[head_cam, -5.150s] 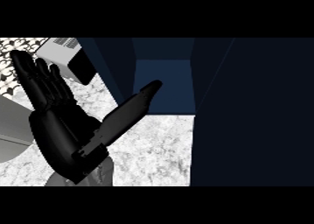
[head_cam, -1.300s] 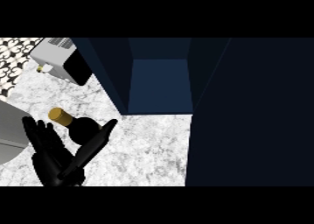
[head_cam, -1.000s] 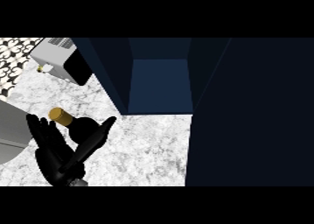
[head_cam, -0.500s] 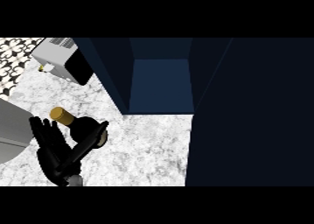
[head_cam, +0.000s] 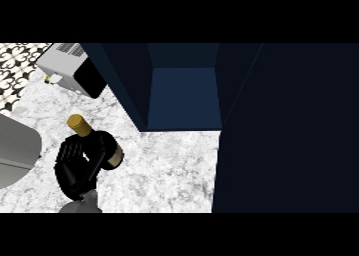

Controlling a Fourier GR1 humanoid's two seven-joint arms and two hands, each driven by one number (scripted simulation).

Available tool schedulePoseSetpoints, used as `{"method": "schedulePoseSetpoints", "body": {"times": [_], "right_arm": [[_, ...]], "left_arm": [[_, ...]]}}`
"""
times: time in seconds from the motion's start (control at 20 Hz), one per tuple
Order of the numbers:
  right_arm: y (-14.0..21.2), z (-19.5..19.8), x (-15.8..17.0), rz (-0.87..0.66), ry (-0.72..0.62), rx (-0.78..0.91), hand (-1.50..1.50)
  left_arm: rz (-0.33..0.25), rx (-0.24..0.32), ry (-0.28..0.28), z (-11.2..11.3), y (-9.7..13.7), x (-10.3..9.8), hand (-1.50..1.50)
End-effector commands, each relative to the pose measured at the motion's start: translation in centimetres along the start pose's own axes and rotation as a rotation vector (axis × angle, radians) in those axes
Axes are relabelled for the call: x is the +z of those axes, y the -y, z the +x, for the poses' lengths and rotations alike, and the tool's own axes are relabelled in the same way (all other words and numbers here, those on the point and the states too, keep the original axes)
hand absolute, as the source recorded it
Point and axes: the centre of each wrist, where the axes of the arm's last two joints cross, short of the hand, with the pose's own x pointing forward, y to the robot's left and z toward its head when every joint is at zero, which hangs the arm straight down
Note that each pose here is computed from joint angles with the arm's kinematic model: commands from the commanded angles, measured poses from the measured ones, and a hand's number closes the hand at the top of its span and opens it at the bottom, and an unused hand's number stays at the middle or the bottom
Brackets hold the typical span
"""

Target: Pick up the wine, place it into the cabinet and close the cabinet

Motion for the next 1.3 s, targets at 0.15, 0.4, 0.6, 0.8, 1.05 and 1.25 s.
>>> {"method": "schedulePoseSetpoints", "body": {"times": [0.15,0.4,0.6,0.8,1.05,1.25], "right_arm": [[0.2,2.2,1.2,0.017,0.054,-0.031,-1.50],[-0.8,1.2,0.7,0.048,0.031,-0.034,-1.50],[-0.4,1.1,2.2,0.014,0.049,-0.045,-1.50],[-0.2,1.6,1.8,0.037,0.027,-0.042,-1.50],[1.2,0.6,1.4,0.008,0.045,-0.046,-1.50],[0.7,0.9,2.5,0.025,0.037,-0.049,-1.50]], "left_arm": [[-0.185,-0.140,-0.011,-1.7,-0.2,-0.1,1.50],[-0.646,-0.121,-0.152,0.0,-5.8,-1.5,1.50],[-0.668,-0.070,-0.086,0.3,-7.8,-3.1,1.50],[-0.692,-0.117,0.036,1.9,-10.5,-4.5,1.50],[-0.696,-0.077,0.138,2.4,-7.1,-2.9,1.50],[-0.761,0.044,0.077,6.8,-3.6,-2.8,1.50]]}}
